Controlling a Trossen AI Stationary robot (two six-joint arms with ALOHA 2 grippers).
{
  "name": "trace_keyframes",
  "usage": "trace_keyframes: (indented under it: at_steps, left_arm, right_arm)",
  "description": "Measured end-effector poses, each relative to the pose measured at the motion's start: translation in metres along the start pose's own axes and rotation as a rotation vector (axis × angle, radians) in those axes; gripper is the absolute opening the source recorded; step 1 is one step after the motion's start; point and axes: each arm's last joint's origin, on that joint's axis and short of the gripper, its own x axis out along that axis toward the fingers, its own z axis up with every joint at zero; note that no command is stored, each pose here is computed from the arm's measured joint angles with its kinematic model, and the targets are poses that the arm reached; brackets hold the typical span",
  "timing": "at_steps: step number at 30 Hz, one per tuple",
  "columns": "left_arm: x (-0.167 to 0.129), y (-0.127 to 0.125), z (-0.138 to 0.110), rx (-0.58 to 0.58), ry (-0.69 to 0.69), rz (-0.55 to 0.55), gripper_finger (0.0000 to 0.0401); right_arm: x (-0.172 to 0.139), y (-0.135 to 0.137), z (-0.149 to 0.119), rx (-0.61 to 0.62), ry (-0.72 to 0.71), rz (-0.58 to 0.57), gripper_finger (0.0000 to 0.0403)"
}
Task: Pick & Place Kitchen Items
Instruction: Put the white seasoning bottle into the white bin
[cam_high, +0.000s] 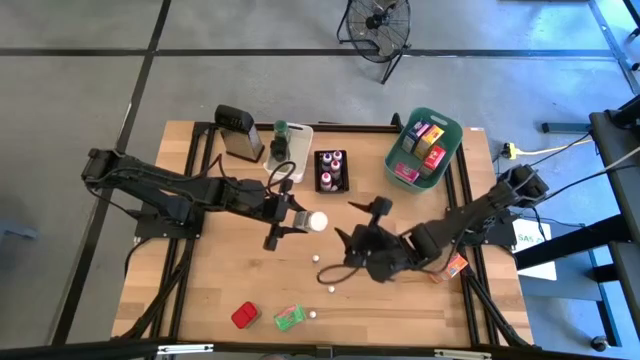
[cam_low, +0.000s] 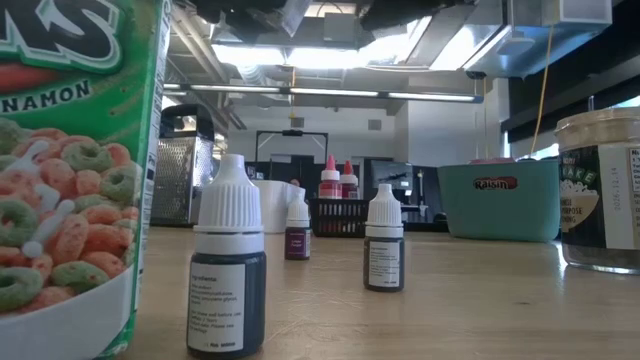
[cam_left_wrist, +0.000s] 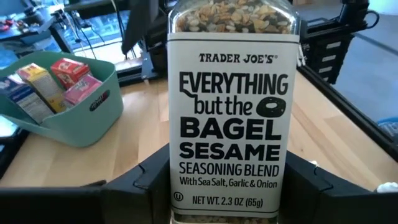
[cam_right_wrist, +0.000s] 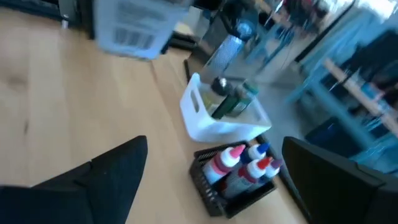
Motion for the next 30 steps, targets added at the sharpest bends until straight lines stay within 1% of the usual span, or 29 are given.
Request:
trace_keyframes:
  at_steps: [3,8,10,12,18,21,23,25,30]
  left_arm:
    - [0.004,0.000,0.001,0.002,-0.029,-0.011,0.0193]
    - [0.016,-0.002,-0.002,0.045,-0.046,-0.055,0.0193]
    - [0.023,-0.003,-0.005,0.045,-0.040,-0.063,0.0193]
    - [0.027,-0.004,-0.006,0.048,-0.051,-0.081,0.0193]
    - [0.028,-0.005,-0.005,0.075,-0.070,-0.097,0.0193]
    - [0.027,-0.008,-0.003,0.091,-0.092,-0.103,0.0193]
    - [0.027,-0.011,-0.002,0.114,-0.100,-0.110,0.0193]
    - [0.027,-0.012,0.000,0.137,-0.112,-0.115,0.0193]
    - [0.025,-0.015,0.004,0.175,-0.147,-0.103,0.0193]
  right_arm:
    - [-0.007,0.008,0.003,-0.040,-0.074,0.009,0.0376]
    - [-0.013,0.017,0.012,-0.071,-0.169,0.177,0.0376]
    - [-0.013,0.018,0.013,-0.069,-0.180,0.218,0.0376]
    - [-0.013,0.017,0.014,-0.064,-0.183,0.213,0.0376]
    - [-0.011,0.013,0.008,-0.045,-0.151,0.043,0.0376]
    - [-0.010,0.012,0.005,-0.033,-0.140,-0.006,0.0376]
    - [-0.010,0.012,0.007,-0.016,-0.149,-0.001,0.0376]
    - [-0.009,0.013,0.008,-0.001,-0.159,0.028,0.0376]
    - [-0.010,0.016,0.016,0.006,-0.215,0.180,0.0376]
